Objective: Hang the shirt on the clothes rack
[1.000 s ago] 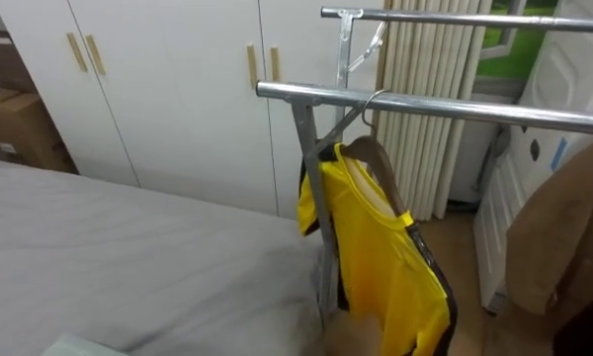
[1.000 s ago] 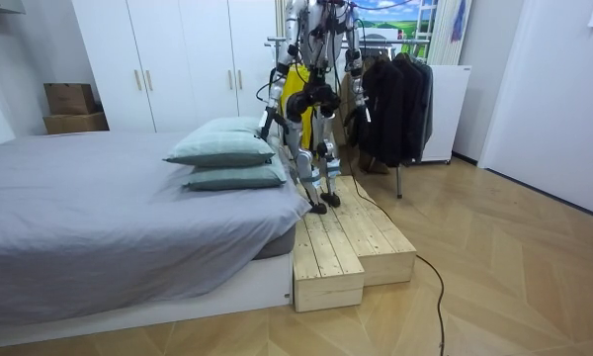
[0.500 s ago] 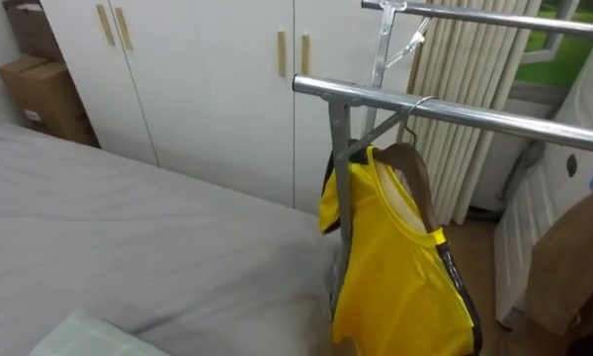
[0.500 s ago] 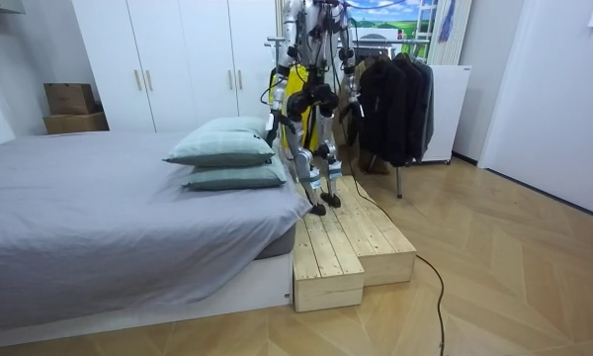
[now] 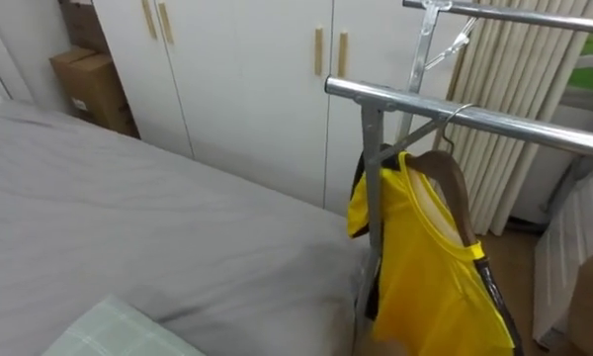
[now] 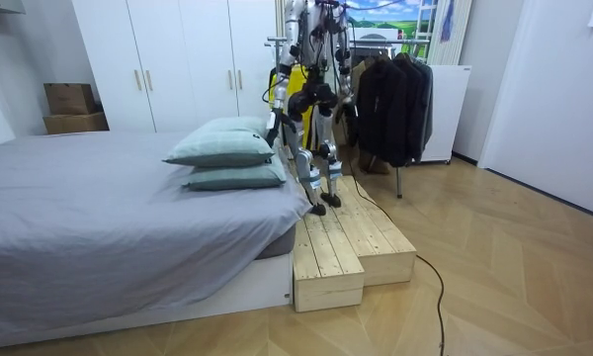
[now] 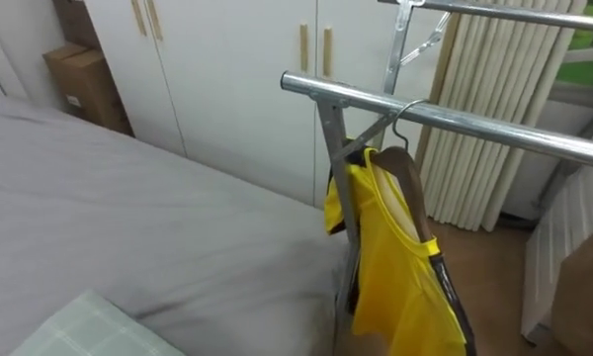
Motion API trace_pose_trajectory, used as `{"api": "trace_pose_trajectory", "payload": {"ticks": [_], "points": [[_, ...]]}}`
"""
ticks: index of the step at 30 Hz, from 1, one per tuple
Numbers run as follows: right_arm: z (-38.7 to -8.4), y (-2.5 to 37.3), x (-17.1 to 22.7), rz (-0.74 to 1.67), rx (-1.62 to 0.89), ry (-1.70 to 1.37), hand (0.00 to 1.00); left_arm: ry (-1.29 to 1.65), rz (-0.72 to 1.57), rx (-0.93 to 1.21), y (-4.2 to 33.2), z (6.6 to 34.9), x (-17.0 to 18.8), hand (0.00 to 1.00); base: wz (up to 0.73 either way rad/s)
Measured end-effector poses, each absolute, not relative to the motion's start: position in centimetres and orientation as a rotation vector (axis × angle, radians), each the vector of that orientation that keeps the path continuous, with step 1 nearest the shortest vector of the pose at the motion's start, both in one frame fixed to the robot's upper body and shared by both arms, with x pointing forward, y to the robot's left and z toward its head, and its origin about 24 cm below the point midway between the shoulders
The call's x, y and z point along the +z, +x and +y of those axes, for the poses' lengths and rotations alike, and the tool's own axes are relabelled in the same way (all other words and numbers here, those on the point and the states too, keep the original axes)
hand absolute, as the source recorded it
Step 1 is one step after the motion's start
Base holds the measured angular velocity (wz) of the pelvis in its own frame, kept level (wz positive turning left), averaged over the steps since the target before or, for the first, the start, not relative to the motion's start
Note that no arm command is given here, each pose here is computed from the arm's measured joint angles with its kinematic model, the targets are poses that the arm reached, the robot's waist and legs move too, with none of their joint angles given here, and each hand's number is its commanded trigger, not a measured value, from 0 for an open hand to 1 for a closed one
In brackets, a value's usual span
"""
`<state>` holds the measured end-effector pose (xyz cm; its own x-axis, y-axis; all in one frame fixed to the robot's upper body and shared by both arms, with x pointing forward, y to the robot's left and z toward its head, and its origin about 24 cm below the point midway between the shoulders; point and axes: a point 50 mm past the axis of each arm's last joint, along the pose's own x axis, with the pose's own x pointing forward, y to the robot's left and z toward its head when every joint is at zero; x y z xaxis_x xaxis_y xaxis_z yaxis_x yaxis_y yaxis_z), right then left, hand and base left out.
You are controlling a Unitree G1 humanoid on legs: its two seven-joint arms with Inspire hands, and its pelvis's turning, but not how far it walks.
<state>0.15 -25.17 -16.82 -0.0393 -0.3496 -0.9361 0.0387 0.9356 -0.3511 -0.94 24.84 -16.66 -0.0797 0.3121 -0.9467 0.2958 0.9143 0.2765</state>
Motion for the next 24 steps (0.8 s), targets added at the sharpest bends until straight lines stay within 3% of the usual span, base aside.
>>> {"api": "trace_pose_trajectory", "payload": {"ticks": [8, 16, 24], "points": [[-25.4, 1.6, -16.7, 1.55, -0.211, -0.334, 0.0, 0.49, 1.576, -0.019, 0.7, 24.4, -16.8, 0.0, 0.42], [-26.3, 3.8, -16.4, 1.49, -0.216, -0.341, 0.0, 0.468, 1.574, -0.057, 0.6, 24.0, -16.9, 0.0, 0.7], [-26.3, 5.0, -16.2, 1.444, -0.196, -0.332, 0.0, 0.396, 1.654, -0.032, -2.1, 23.3, -17.0, 0.0, 0.49]]}}
